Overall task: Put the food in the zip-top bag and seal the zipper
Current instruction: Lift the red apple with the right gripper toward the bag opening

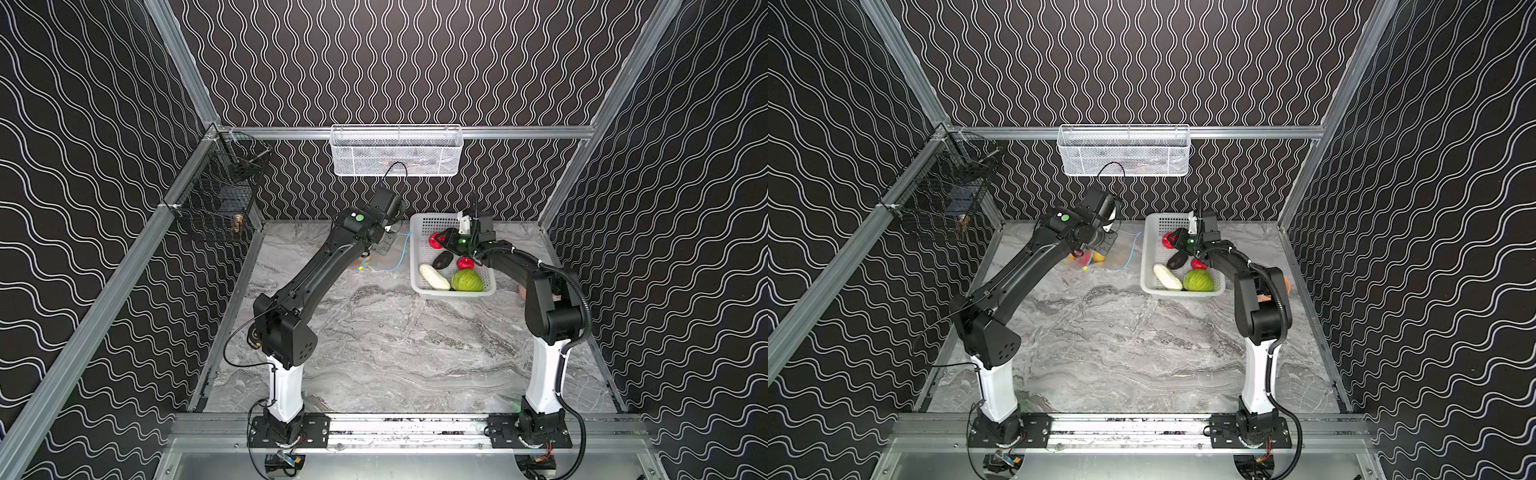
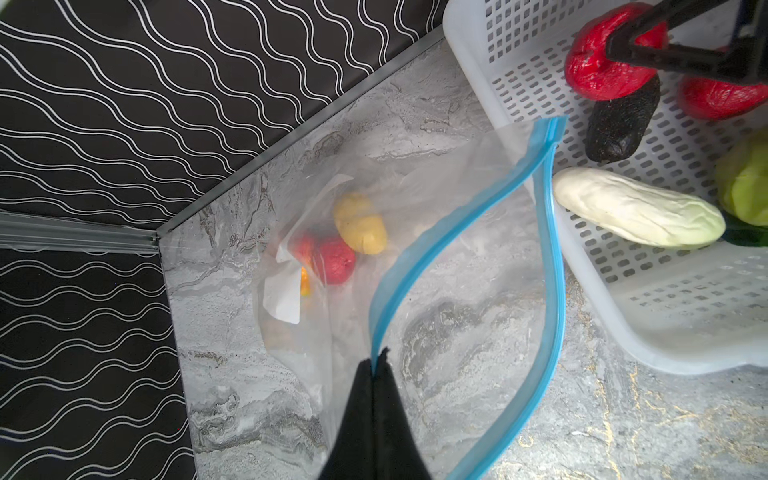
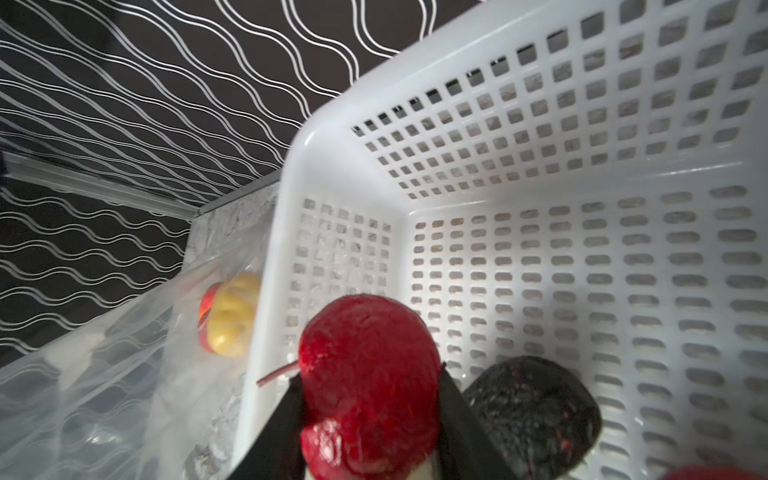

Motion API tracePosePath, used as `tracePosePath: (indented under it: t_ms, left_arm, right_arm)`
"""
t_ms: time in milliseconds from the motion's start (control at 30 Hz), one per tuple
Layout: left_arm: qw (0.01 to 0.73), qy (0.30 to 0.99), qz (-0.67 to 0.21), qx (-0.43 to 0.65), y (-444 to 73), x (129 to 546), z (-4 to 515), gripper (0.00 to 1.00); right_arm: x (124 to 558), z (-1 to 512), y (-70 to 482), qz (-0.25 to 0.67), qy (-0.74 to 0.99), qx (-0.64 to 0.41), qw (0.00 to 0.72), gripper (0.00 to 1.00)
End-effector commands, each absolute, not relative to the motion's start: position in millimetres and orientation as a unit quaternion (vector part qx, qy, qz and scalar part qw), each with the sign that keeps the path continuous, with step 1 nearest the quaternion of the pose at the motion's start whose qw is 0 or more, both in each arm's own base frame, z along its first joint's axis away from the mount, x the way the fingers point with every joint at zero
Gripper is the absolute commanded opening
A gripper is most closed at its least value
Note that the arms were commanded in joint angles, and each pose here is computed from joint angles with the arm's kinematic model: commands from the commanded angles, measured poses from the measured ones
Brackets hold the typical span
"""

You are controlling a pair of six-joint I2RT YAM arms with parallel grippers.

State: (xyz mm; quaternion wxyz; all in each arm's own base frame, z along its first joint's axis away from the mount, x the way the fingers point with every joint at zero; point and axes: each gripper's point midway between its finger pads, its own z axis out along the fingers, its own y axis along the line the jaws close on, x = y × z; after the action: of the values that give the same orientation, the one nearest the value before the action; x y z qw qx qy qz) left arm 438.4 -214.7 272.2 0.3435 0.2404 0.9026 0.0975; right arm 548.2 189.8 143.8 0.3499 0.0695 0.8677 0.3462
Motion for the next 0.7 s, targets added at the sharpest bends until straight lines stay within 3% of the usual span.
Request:
tracePosePath:
  t_ms: [0,667]
  left_arm:
    - [0.351,0.902,0.090,0.236,-216,439,276,0.00]
    - [0.349,0.903,0.083,0.237,-218,437,274,0.00]
  right_arm:
    - [544,171,194,0.380,0.846,0.070,0.368,0.28]
    - [487,225,198,0.422,0.814,0.069,0.392,0.27]
